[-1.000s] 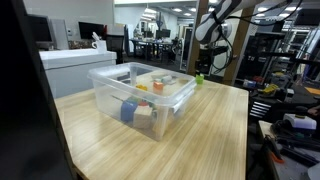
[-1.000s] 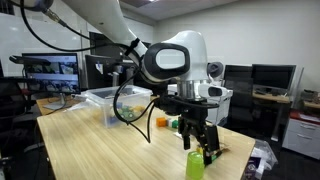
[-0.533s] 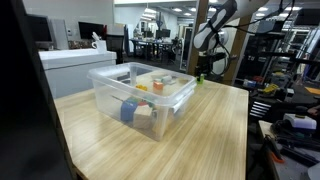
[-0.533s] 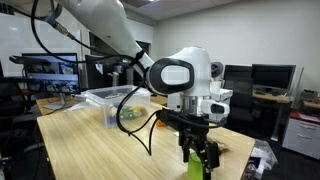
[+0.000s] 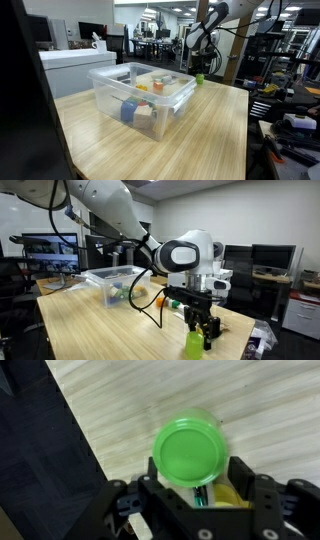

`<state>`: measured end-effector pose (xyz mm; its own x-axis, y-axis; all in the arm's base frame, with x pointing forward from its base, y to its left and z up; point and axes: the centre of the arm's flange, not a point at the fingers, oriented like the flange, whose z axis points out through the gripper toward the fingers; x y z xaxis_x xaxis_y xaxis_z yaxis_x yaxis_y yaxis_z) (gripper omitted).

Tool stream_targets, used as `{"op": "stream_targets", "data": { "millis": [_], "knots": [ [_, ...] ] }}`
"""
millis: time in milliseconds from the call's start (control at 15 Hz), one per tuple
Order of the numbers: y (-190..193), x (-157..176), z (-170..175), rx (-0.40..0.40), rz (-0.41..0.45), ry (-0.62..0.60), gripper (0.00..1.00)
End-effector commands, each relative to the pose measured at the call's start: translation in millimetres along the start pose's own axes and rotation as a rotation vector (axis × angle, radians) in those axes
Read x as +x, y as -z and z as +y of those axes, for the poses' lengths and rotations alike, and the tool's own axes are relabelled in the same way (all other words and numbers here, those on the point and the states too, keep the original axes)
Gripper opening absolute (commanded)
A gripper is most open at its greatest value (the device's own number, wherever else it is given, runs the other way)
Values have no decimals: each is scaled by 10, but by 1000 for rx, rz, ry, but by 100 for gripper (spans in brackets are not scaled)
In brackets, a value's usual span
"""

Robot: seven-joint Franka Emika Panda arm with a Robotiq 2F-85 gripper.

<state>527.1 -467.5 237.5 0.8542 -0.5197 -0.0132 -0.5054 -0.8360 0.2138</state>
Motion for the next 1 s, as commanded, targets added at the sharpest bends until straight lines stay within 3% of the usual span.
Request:
{"op": "stream_targets", "data": {
  "millis": [0, 133, 333, 400, 467, 533, 600, 933],
  "knots": [
    [105, -10, 14, -35, -69, -46, 41],
    [149, -14, 62, -49, -89, -70, 16],
    [164, -88, -1, -43, -118, -65, 2],
    [166, -127, -51, -29, -119, -56, 37],
    [164, -133, -75, -32, -119, -49, 33],
    [168, -129, -104, -31, -117, -46, 36],
    [192, -110, -101, -43, -103, -47, 47],
    [289, -172, -102, -54, -122, -26, 81]
  ]
}}
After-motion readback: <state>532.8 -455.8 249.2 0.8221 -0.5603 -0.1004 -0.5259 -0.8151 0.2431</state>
